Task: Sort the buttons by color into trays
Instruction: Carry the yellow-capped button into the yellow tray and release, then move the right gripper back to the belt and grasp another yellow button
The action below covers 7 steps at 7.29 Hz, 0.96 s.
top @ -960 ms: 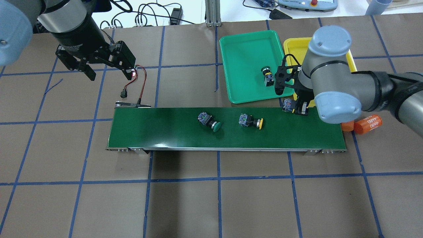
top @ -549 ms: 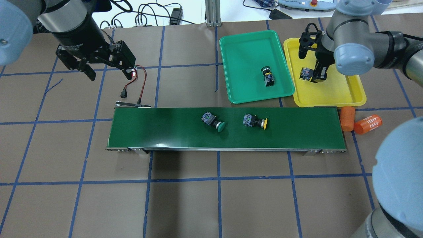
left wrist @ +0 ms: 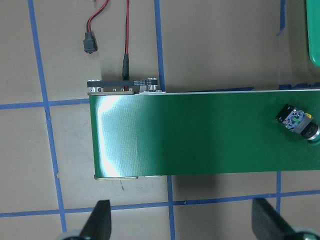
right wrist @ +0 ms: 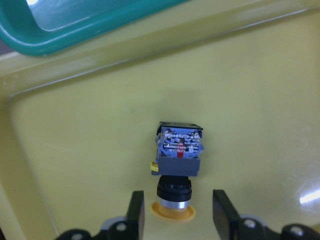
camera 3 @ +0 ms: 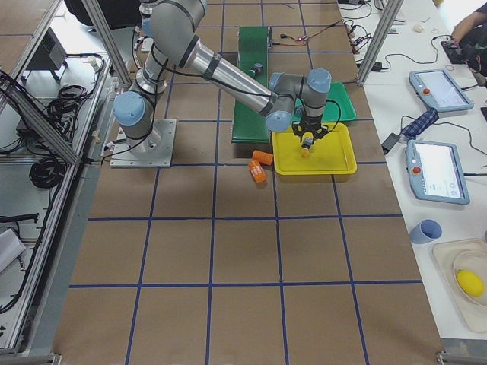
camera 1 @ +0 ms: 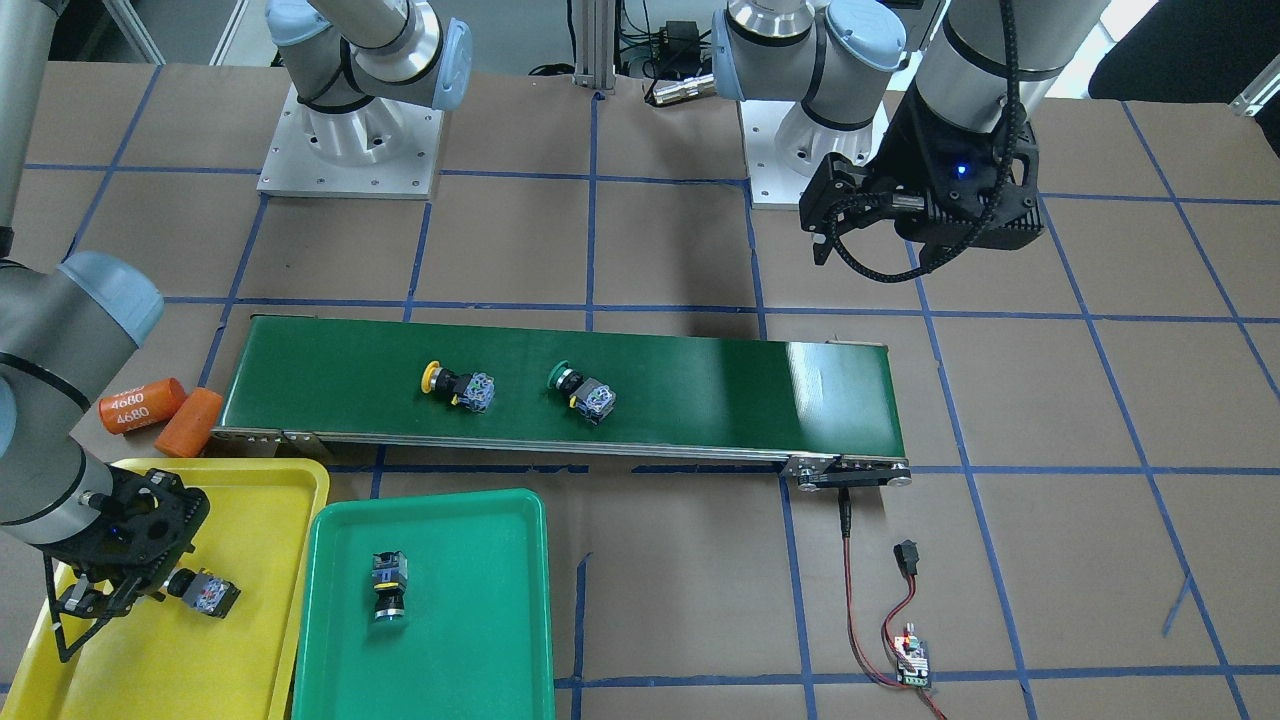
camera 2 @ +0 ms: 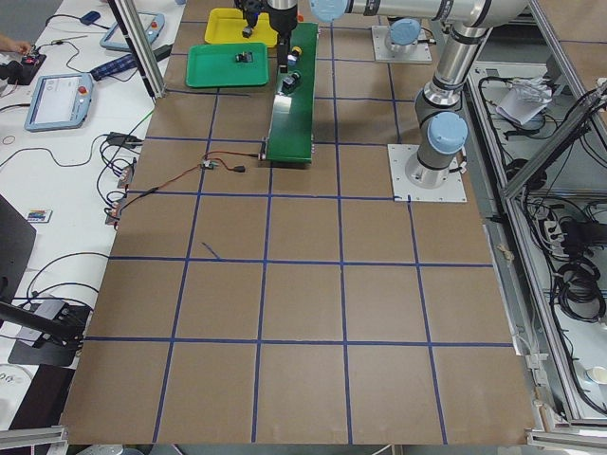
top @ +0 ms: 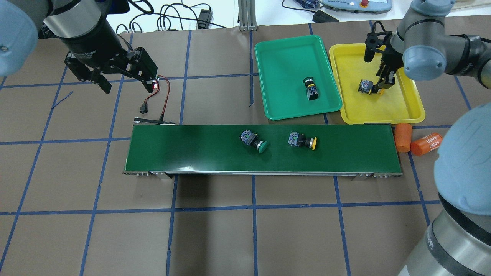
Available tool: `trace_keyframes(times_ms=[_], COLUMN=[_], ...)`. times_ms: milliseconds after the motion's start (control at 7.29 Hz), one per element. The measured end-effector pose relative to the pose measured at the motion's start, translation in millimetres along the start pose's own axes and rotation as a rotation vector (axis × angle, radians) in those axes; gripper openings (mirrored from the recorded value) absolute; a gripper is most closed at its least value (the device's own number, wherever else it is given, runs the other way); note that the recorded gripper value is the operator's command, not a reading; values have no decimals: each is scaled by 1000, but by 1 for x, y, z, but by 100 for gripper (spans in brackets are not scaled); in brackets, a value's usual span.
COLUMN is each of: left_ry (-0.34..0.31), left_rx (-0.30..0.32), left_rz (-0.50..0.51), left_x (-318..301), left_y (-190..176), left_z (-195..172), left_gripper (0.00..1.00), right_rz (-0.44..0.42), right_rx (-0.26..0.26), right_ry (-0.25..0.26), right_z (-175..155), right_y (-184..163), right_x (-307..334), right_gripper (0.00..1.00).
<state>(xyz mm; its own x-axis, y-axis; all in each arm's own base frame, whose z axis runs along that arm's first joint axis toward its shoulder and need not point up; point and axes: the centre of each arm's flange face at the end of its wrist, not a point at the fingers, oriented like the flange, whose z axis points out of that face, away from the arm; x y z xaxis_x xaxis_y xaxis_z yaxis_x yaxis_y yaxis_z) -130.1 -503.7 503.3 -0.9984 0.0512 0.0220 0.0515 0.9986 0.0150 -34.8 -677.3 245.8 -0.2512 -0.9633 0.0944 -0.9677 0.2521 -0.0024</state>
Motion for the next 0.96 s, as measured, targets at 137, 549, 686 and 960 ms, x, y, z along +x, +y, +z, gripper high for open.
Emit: trace_keyframes(times_ms=[137, 549, 686, 960], left_ry=[0, -10, -14, -15], left_rx=[0, 8, 8, 8], left_rz=[0, 3, 2, 2], left_x=[0, 0, 0, 0], left_y=[0, 2, 3, 4], left_z=[0, -4, -4, -3], left_gripper=[100, 100, 100, 100], right_rz=[-16, -47, -38, -33], right_rx=[17, 31, 30, 30], right_ry=[-12, -113, -127, -126], right_z=[-14, -43, -46, -54], right_y=[-6, -40, -47, -53], right_x=[-7, -84, -128, -195], right_gripper=[100, 100, 100, 99])
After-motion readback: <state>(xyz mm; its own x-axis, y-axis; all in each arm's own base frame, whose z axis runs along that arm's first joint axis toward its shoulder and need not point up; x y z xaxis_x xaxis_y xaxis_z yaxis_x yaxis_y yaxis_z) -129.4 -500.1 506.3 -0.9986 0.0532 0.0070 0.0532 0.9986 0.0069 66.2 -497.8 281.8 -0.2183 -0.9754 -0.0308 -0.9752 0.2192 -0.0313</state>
